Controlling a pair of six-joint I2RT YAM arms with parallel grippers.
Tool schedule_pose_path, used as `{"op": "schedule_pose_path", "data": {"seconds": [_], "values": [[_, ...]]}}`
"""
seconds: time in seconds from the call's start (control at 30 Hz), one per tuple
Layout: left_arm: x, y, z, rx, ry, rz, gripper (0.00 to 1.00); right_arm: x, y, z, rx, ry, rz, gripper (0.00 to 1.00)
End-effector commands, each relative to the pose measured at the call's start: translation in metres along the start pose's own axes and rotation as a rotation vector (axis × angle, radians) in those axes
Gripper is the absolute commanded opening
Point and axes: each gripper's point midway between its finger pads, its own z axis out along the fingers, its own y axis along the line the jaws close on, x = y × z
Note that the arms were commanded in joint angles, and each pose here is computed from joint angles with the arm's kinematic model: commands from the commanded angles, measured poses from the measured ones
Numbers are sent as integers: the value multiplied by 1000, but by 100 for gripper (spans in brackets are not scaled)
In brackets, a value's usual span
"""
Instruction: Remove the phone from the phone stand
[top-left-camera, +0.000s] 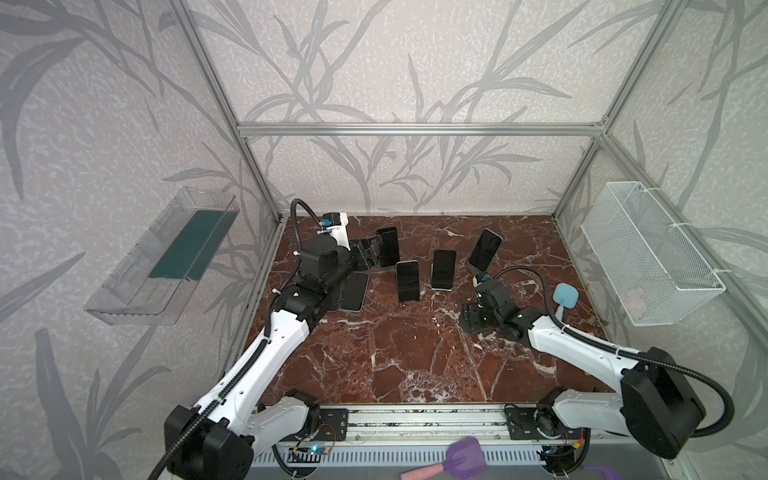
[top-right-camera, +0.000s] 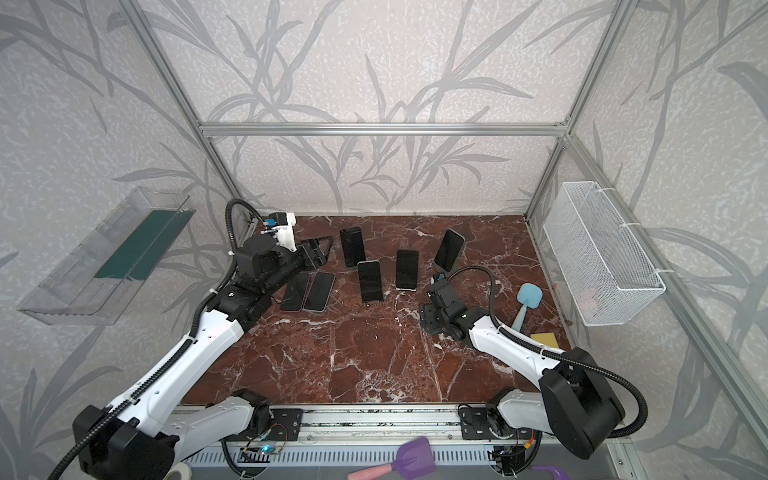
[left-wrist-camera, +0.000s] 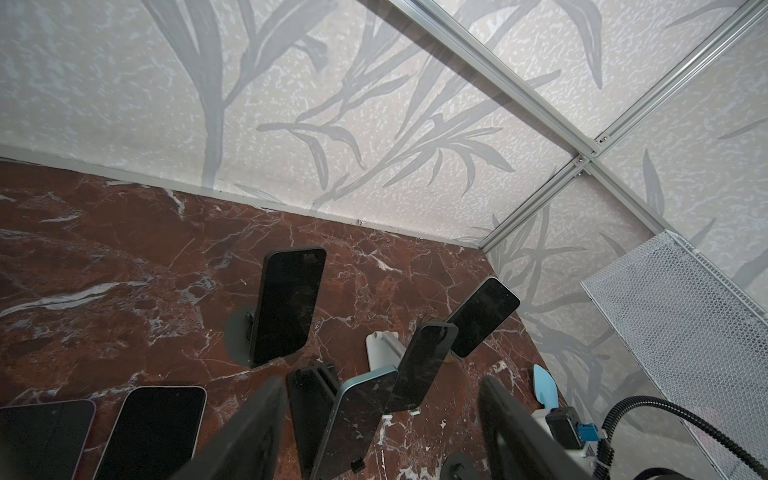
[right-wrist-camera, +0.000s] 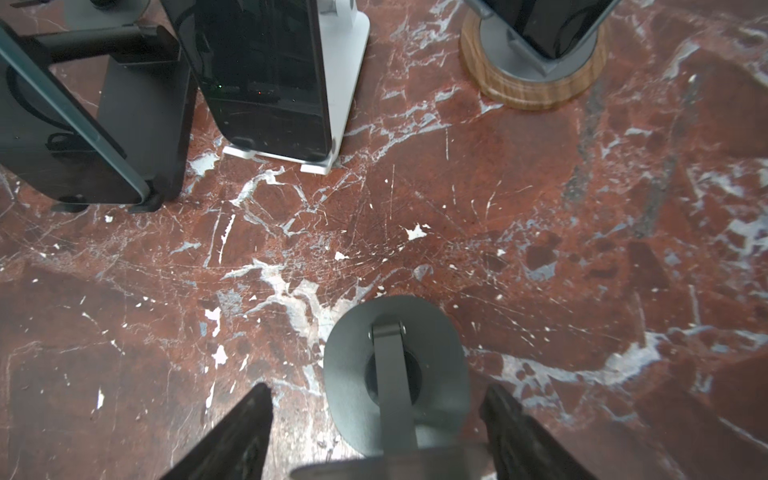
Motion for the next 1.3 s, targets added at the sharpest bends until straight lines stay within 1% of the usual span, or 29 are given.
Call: {"op": "schedule_pose_path", "data": {"seconds": [0.0,0.17,0.2,0.3,0.43,0.5,0.67,0.8,0.87,1.07,1.27], "values": [[-8,-7,-2,23,-23,-1,74,2,4,6,-17,-1,-16,75],[-7,-7,-2,22,-21,-1,74,2,-3,2,17,-6,-16,55],[-7,-6,-2,20,-20,-1,74,0,-6,0,31,-15,-13,52],[-6,-6,-1,20,-18,-2,74,-7,-14,-11,67,-56,-9,49],[-6,-7,-1,23,-16,-3,74,-22,-28,-29,130,-146,0,48],[-6,-6,0,21,-15,-6,74,-29,-42,-35,170,-165,20,47],[-2,-9,1,34,-6,-14,73,-47,-89,-39,246,-179,164,46],[-2,-13,0,44,-6,-10,73,-65,-124,-50,402,-211,156,47],[0,-12,2,42,-3,-9,74,-70,-138,-51,449,-220,159,47],[7,-11,8,40,20,-16,73,-84,-172,-45,488,-242,232,46],[10,-7,11,25,29,-11,73,-109,-189,-18,476,-223,223,46]]}}
